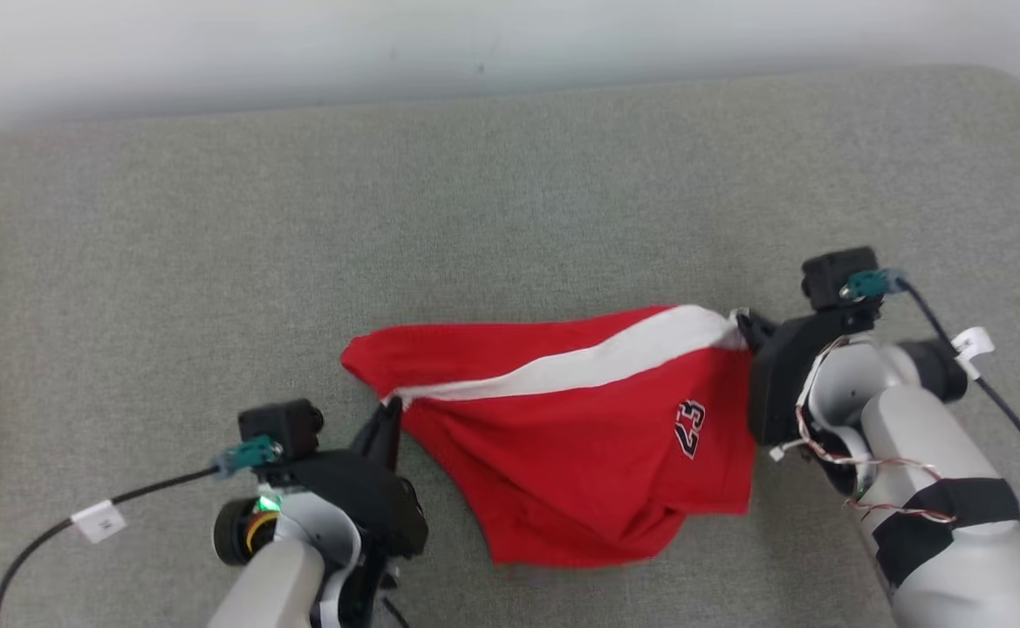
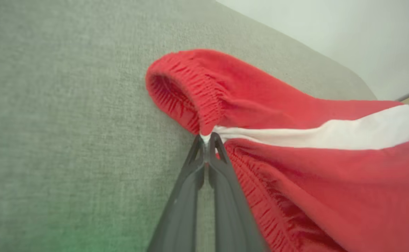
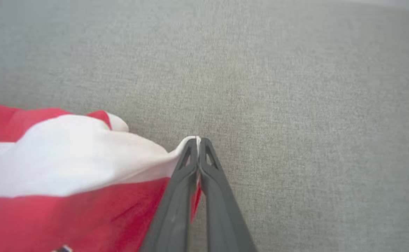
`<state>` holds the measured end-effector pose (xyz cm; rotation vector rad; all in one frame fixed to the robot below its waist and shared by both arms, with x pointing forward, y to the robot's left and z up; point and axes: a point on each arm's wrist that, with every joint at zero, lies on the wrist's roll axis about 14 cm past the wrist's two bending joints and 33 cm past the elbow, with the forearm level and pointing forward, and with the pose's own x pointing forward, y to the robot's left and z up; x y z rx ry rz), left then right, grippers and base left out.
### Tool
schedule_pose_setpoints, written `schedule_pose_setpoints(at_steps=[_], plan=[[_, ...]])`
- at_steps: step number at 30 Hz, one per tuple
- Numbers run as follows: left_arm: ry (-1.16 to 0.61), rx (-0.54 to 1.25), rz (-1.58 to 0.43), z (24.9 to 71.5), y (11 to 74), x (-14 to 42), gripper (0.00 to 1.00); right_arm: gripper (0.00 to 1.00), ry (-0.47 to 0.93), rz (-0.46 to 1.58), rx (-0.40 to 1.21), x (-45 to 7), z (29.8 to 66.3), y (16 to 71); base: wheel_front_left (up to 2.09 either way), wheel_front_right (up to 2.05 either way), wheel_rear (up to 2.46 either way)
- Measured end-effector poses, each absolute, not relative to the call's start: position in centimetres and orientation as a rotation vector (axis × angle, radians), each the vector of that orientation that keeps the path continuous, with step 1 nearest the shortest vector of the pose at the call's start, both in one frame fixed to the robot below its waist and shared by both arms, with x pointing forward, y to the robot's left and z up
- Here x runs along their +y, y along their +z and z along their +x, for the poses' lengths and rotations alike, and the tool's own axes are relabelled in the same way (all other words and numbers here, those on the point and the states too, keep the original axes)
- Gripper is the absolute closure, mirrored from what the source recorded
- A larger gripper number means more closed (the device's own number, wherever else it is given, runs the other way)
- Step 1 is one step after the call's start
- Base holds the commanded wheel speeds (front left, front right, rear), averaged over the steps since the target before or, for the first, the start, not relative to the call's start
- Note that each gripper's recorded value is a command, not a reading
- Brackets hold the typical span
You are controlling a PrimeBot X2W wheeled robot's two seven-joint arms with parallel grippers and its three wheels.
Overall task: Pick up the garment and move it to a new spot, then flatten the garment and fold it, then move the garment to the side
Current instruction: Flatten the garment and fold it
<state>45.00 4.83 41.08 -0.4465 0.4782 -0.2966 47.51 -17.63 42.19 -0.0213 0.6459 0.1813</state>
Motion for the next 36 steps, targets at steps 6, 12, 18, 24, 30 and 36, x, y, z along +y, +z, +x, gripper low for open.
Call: schedule_pose_setpoints(at_steps=[6,12,18,24,30,36], plan=[[-0.351,0.302,-0.534,47.3,47.6,4.4,1.00,1.00,0.171,-0.028,0.402,-18.7,49.4,48.8,0.00,0.00,0.00],[-0.448,0.206,-0.642,48.3,54.1,3.3,1.00,1.00,0.179,-0.055,0.188,-19.1,49.7,55.8,0.00,0.00,0.00],[-0.575,0.158,-0.719,49.3,61.1,2.2,1.00,1.00,0.181,-0.111,0.000,-19.9,49.4,63.1,0.00,0.00,0.00],[-0.673,0.135,-0.801,50.2,67.5,1.7,1.00,1.00,0.169,-0.162,-0.106,-20.9,48.6,68.2,0.00,0.00,0.00],[-0.719,0.138,-0.805,50.9,70.2,1.0,1.00,1.00,0.161,-0.198,-0.152,-21.5,48.6,70.6,0.00,0.00,0.00],[-0.723,0.125,-0.821,52.5,70.8,0.6,1.00,1.00,0.168,-0.215,-0.131,-21.6,49.8,70.5,0.00,0.00,0.00]])
